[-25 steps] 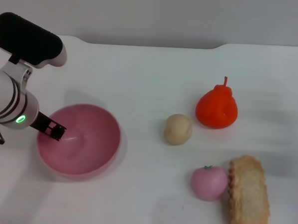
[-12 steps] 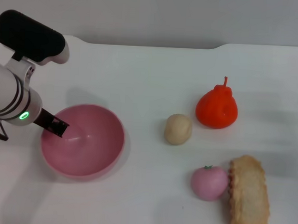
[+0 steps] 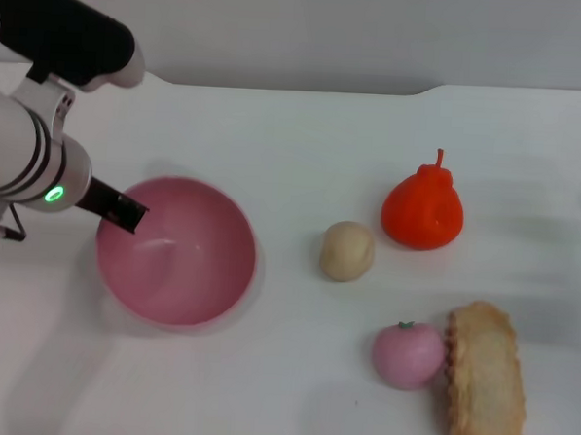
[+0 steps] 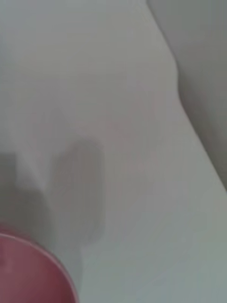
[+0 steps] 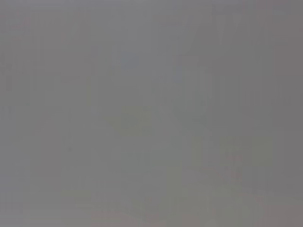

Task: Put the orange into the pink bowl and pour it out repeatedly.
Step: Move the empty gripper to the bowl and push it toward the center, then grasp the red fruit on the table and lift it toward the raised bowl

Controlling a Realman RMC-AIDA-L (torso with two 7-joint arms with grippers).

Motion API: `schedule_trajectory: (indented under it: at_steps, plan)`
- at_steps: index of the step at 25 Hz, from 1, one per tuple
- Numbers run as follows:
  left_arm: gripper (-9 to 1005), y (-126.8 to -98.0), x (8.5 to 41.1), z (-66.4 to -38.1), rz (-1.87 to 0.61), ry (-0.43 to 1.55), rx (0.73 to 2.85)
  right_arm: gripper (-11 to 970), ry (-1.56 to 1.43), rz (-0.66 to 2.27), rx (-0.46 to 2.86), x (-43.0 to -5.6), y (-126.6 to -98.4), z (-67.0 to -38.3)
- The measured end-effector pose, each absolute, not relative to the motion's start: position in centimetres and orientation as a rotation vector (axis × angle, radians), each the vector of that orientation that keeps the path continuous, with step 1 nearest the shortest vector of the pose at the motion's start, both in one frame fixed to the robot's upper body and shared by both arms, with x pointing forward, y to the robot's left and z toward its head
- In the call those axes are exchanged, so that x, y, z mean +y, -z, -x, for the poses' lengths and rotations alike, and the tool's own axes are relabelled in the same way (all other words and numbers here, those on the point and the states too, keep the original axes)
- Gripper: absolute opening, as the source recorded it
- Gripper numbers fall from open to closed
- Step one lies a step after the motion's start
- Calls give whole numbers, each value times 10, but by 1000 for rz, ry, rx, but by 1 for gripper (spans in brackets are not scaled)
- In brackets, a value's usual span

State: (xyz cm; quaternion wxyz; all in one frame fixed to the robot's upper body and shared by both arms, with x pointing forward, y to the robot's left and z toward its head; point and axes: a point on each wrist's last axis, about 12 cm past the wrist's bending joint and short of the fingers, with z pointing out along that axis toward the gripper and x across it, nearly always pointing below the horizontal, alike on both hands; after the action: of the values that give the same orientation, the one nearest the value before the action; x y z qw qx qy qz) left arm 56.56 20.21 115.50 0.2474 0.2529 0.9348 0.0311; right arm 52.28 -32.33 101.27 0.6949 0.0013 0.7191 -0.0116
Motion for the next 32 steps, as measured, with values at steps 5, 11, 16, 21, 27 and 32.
schedule_trajectory:
  at_steps: [5,11,16,21,27,32]
  plan:
    - [57,-1176,203,-568,-672,-88,2486,788,-28,67,1622,-308,-1011,-526]
    - [46,-1194,208,-574,-646,-93,2418,789,-113,67,1678,-288,-1016,-539]
    - [46,-1195,207,-576,-660,-103,2401,789,-158,114,1804,-261,-1045,-549]
    - [46,-1195,207,-580,-653,-100,2378,788,-131,203,1986,-235,-1088,-564]
    - [46,-1192,206,-586,-658,-98,2374,787,-126,320,2164,-201,-1120,-572]
    - [46,-1189,206,-588,-665,-99,2379,786,-136,421,2198,-176,-1135,-568]
